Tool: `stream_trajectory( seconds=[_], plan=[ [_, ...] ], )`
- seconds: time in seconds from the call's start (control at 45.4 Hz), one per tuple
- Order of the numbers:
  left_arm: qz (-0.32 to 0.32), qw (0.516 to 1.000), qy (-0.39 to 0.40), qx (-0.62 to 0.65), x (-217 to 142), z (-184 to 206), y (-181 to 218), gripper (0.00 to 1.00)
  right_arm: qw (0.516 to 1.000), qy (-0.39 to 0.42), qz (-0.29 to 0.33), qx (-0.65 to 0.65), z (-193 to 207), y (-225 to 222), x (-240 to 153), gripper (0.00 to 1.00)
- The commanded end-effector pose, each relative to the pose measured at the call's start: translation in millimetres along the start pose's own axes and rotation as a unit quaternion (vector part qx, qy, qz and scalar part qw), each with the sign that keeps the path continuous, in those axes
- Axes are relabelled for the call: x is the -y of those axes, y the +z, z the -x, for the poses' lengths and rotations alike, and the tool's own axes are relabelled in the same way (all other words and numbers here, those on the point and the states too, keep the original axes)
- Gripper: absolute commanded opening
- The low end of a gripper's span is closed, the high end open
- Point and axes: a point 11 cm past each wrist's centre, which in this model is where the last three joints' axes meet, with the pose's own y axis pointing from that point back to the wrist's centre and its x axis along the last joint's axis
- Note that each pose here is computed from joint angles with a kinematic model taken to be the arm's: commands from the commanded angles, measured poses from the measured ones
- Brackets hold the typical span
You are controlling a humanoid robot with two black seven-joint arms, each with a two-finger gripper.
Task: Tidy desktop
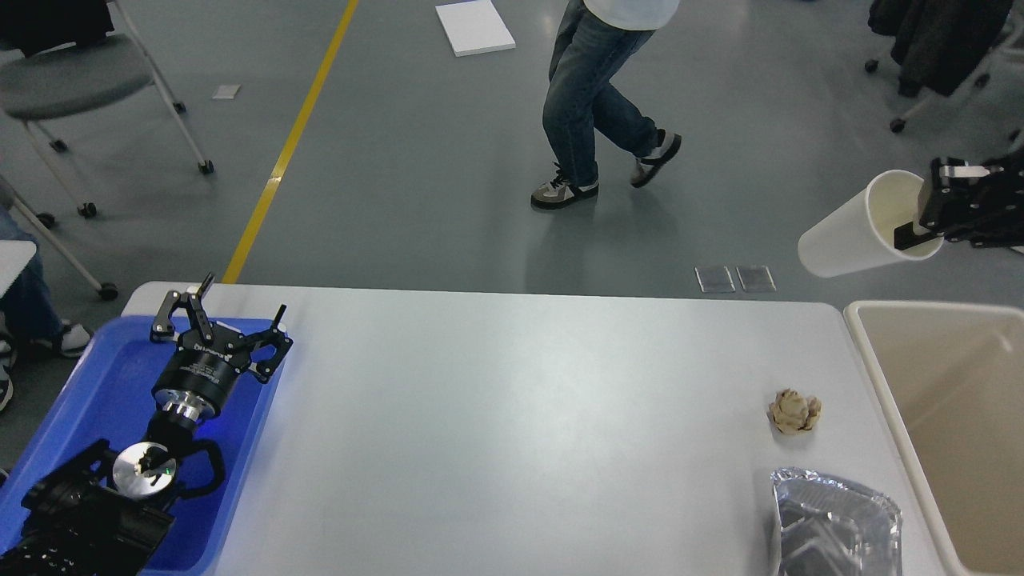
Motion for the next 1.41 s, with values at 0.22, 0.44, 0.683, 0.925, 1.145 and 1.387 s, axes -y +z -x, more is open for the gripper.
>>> stream_trajectory(
  seconds=[0.22, 0.44, 0.683, 0.925, 1.145, 1.387],
  plan=[
    [0.000, 1.000, 0.000, 0.000, -0.1, -0.1, 0.0, 1.00, 0.968, 0.145, -0.037, 0.201, 1.3, 153.4, -42.7, 0.00],
    [0.001, 1.000, 0.000, 0.000, -0.1, -0.1, 0.3, 1.00, 0.950, 0.165, -0.030, 0.265, 16.7, 193.7, -38.2, 0.00],
    [0.001, 1.000, 0.000, 0.000, -0.1, -0.1, 0.3, 1.00, 0.903, 0.227, -0.040, 0.362, 24.8, 229.6, -24.4, 0.00],
    [0.002, 1.000, 0.000, 0.000, -0.1, -0.1, 0.5, 1.00, 0.865, 0.279, -0.016, 0.416, 39.5, 256.6, 3.4, 0.00],
    [0.002, 1.000, 0.000, -0.001, -0.1, -0.1, 0.6, 1.00, 0.831, 0.314, 0.000, 0.458, 59.7, 277.7, 34.9, 0.00],
    [0.002, 1.000, 0.000, 0.000, -0.1, -0.1, 0.5, 1.00, 0.774, 0.355, 0.006, 0.524, 80.8, 306.7, 72.9, 0.00]
  ],
)
